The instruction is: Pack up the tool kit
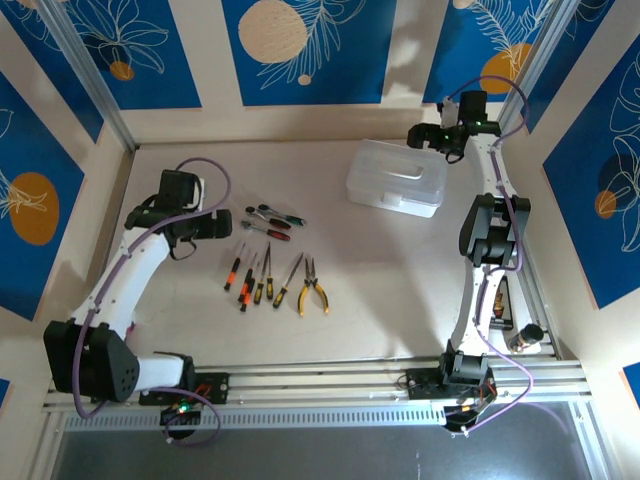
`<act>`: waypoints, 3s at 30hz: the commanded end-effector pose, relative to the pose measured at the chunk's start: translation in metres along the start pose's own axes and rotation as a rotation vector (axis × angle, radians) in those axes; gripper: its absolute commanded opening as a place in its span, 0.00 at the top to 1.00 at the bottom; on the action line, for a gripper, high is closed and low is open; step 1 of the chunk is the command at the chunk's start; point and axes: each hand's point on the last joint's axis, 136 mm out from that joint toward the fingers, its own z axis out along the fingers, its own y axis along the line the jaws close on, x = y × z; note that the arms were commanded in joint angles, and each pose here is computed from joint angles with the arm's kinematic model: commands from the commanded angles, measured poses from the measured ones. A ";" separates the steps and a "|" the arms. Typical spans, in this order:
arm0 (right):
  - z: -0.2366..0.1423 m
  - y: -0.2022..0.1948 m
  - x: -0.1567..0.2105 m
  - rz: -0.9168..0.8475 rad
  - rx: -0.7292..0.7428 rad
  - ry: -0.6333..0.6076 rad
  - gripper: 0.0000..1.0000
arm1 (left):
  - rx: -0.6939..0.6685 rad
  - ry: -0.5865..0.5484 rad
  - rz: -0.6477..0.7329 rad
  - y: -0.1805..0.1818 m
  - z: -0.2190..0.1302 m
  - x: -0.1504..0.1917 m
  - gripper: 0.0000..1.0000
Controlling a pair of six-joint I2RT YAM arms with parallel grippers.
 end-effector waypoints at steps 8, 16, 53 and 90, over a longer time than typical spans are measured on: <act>-0.012 0.033 0.082 0.025 -0.132 0.110 0.01 | 0.030 0.006 0.036 -0.011 -0.008 0.007 0.00; -0.068 0.082 0.164 0.058 -0.099 0.163 0.01 | 0.100 -0.001 0.124 -0.055 -0.007 0.002 0.00; -0.057 0.141 0.149 -0.214 -0.131 0.296 0.01 | 0.304 0.070 0.341 -0.245 0.137 -0.042 0.00; -0.039 0.145 0.213 -0.072 -0.220 0.464 0.19 | 0.269 0.052 0.364 -0.222 0.126 -0.038 0.00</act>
